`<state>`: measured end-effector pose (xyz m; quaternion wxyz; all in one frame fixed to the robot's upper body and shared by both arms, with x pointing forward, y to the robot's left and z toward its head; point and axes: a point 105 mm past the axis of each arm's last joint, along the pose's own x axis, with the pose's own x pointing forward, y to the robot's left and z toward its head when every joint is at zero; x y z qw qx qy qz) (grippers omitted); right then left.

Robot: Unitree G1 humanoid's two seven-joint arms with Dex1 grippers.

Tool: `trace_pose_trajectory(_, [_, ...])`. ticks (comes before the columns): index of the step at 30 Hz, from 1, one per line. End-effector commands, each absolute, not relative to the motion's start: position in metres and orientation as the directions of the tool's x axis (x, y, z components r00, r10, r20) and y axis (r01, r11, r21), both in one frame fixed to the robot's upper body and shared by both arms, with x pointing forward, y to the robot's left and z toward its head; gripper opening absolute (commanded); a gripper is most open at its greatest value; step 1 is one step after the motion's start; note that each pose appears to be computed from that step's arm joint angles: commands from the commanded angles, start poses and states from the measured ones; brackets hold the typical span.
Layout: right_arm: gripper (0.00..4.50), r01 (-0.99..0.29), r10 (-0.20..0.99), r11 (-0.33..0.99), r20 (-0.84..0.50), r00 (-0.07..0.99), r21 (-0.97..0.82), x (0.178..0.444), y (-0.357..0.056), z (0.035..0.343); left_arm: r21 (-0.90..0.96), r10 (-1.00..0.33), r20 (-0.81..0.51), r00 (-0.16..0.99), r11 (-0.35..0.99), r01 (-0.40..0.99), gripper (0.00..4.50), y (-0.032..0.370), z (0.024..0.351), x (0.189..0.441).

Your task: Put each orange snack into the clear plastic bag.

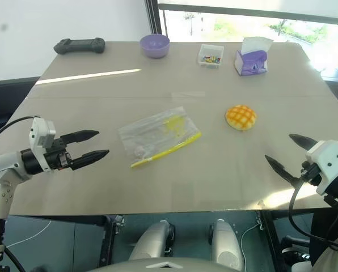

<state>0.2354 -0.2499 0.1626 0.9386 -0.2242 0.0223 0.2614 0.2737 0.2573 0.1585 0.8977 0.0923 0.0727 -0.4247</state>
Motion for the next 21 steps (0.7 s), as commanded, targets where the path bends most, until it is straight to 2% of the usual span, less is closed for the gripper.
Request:
trace_pose_trajectory(1, [4.43,-0.492,0.485,0.753,-0.138,0.864,-0.437,0.237,-0.248,0.171,0.155,-0.747,-0.178,0.640,0.621,0.768,4.36,0.259,0.172,0.278])
trace_pose_trajectory(10, [4.43,-0.490,0.495,0.758,-0.110,0.862,-0.431,0.239,-0.236,0.173,0.143,-0.770,-0.136,0.623,0.607,0.782,4.36,0.245,0.172,0.290])
trace_pose_trajectory(19, [4.43,-0.480,0.489,0.771,-0.094,0.867,-0.418,0.240,-0.229,0.166,0.337,-0.698,-0.062,0.714,0.659,0.673,4.36,0.243,0.186,0.308])
trace_pose_trajectory(21, [4.43,-0.481,0.490,0.769,-0.094,0.866,-0.421,0.240,-0.229,0.166,0.310,-0.655,-0.040,0.755,0.710,0.633,4.36,0.244,0.188,0.313])
